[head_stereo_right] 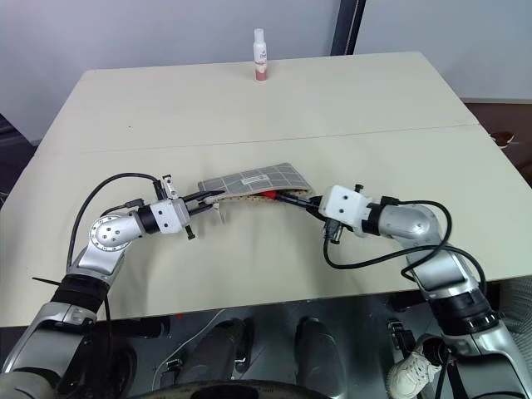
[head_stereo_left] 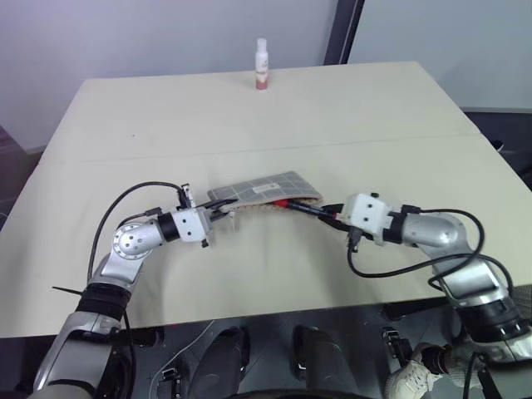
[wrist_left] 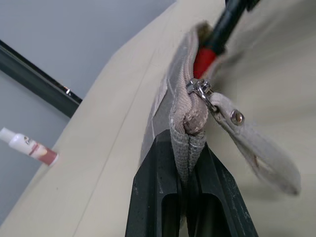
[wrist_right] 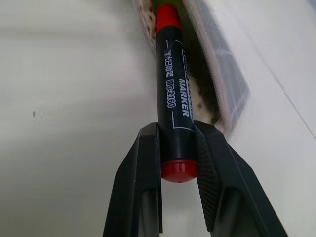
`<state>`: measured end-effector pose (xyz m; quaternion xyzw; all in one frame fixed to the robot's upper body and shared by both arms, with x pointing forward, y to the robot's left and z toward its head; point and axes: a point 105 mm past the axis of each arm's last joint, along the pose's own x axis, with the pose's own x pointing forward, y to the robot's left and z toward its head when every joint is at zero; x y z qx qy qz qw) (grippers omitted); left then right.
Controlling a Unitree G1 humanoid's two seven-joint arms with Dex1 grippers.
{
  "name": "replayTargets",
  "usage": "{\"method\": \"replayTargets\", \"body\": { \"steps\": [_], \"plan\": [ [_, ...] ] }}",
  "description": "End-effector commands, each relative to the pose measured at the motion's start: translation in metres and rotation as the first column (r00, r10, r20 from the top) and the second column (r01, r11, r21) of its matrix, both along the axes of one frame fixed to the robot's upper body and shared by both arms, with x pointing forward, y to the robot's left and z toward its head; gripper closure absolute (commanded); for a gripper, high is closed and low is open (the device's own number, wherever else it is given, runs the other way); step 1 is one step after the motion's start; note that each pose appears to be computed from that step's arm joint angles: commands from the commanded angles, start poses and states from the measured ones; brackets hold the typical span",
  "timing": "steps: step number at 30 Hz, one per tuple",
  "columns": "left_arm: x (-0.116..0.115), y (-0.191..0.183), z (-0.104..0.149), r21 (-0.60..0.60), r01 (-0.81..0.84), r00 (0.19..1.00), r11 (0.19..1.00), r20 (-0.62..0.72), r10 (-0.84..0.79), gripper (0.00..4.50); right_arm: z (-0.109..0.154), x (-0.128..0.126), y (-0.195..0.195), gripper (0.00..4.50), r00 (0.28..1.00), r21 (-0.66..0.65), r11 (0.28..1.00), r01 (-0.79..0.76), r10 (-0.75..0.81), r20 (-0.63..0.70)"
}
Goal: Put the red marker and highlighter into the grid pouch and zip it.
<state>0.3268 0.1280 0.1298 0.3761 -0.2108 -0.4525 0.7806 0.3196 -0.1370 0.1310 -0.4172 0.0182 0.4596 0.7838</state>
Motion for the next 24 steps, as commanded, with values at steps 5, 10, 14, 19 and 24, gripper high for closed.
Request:
{"method": "replayTargets", "body": {
  "steps": [5,10,14,19,24],
  "plan": [
    [-0.003,-0.009,0.014,-0.014,0.065,0.997,0.998,0.031,-0.065,4.50,0.021,0.016,0.059,4.11,0.958,-0.083,0.974,-0.213,0.225,0.179],
    [-0.004,-0.004,0.013,-0.032,0.059,0.998,0.998,0.011,-0.059,4.50,0.014,0.018,0.071,4.11,0.949,-0.067,0.967,-0.247,0.255,0.184],
    [-0.006,-0.005,0.008,-0.027,0.052,0.999,0.998,-0.011,-0.052,4.50,0.026,0.012,0.059,1.65,0.957,0.002,0.971,-0.238,0.234,0.170],
    [-0.011,-0.007,-0.008,-0.009,0.038,0.997,0.999,-0.066,-0.039,4.50,0.054,-0.025,0.050,0.02,0.972,0.258,0.937,-0.234,0.234,0.030],
    [-0.006,-0.012,-0.010,-0.008,0.001,0.998,1.000,-0.057,-0.001,4.50,0.042,-0.054,0.042,0.02,0.964,0.331,0.925,-0.186,0.236,-0.119]
  ]
}}
